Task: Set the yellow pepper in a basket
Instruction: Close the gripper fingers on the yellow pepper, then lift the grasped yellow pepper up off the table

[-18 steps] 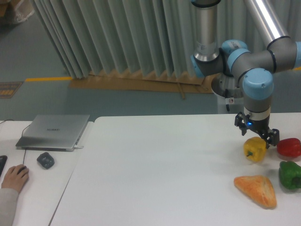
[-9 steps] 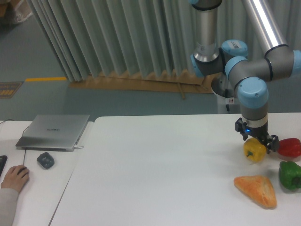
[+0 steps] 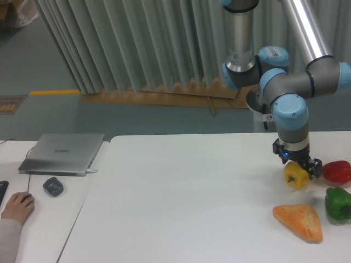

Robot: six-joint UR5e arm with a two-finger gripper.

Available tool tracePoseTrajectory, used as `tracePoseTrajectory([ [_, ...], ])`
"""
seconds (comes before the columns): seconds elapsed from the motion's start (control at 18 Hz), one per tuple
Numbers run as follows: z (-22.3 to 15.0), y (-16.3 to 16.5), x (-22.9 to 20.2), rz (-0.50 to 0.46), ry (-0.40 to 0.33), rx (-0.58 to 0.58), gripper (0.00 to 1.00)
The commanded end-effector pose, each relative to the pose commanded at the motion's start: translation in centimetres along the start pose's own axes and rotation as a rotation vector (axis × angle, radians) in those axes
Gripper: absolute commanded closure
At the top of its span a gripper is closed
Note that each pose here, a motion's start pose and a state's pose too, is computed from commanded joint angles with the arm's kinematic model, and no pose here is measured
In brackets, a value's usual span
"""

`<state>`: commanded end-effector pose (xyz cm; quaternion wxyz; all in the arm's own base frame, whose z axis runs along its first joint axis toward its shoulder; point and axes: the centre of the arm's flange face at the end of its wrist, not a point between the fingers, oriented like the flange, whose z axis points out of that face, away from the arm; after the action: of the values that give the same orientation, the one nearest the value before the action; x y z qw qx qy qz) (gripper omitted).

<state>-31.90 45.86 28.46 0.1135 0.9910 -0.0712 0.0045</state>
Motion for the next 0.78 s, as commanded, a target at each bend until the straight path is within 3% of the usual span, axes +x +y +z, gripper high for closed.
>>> tracePoseTrajectory([
  [0.39,0.45,-0.44,-0.01,0.004,-0.033,-0.029,0.00],
  [0.44,0.45,-0.44,-0.01,0.004,-0.033,-0.029,0.05],
  [0.56,0.31,-0.45,-0.09,0.004,-0.037,-0.029,0.37],
  [0.67,0.16,-0.43,-0.10,0.005,-0.039,-0.027,0.38],
  [0.78,0.08,-0.44,-0.14,0.001,-0.040,-0.026,0.51],
])
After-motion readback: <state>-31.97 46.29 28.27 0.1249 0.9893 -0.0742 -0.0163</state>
